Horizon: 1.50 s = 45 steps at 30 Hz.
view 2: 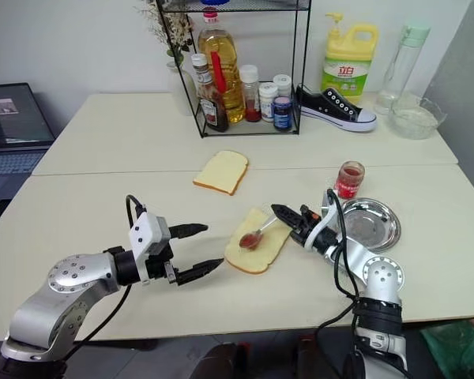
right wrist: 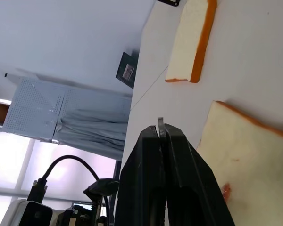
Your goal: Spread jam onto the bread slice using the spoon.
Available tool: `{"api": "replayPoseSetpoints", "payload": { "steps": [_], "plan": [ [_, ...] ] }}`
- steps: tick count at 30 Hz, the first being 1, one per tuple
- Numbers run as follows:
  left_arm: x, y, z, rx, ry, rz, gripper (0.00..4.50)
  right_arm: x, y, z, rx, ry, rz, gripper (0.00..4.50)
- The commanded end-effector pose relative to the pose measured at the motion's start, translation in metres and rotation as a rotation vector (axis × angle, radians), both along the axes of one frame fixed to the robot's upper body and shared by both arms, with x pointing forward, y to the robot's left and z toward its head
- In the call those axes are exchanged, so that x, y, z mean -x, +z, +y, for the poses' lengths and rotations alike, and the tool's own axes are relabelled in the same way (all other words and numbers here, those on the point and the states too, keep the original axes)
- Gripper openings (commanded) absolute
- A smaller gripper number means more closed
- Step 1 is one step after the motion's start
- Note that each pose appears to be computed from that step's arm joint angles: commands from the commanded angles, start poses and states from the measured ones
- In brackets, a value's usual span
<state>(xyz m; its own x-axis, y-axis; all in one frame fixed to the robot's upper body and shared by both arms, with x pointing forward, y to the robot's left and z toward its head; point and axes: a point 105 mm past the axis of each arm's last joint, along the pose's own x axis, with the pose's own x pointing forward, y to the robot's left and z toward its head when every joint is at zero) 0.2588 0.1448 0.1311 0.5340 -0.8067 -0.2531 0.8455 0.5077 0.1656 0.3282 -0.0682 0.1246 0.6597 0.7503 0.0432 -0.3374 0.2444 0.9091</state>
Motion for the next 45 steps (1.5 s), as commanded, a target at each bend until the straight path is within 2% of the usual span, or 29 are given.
{"api": "replayPoseSetpoints", "payload": {
  "steps": [1,9,15,29,34,40,45],
  "plan": [
    [0.004,0.007,-0.002,0.001,-0.015,-0.026,4.50,-0.007,0.001,0.005,-0.024,0.002,-0.022,0.01],
    [0.004,0.010,-0.001,-0.001,-0.014,-0.030,4.50,-0.024,-0.029,-0.005,0.042,-0.049,0.007,0.01],
    [0.004,0.010,-0.002,-0.001,-0.017,-0.032,4.50,-0.031,-0.029,-0.027,0.111,-0.090,-0.043,0.01],
    [0.000,0.011,-0.005,0.005,-0.036,-0.037,4.50,-0.027,0.007,-0.032,0.149,-0.097,-0.172,0.01],
    [0.001,0.011,-0.006,0.007,-0.034,-0.035,4.50,-0.019,0.019,-0.015,0.107,-0.051,-0.197,0.01],
    [0.002,0.011,-0.007,0.009,-0.034,-0.035,4.50,-0.016,-0.003,-0.002,0.138,-0.023,-0.154,0.01],
    [0.002,0.012,-0.006,0.006,-0.029,-0.038,4.50,-0.017,-0.023,-0.008,0.225,-0.020,-0.143,0.01]
  ]
}}
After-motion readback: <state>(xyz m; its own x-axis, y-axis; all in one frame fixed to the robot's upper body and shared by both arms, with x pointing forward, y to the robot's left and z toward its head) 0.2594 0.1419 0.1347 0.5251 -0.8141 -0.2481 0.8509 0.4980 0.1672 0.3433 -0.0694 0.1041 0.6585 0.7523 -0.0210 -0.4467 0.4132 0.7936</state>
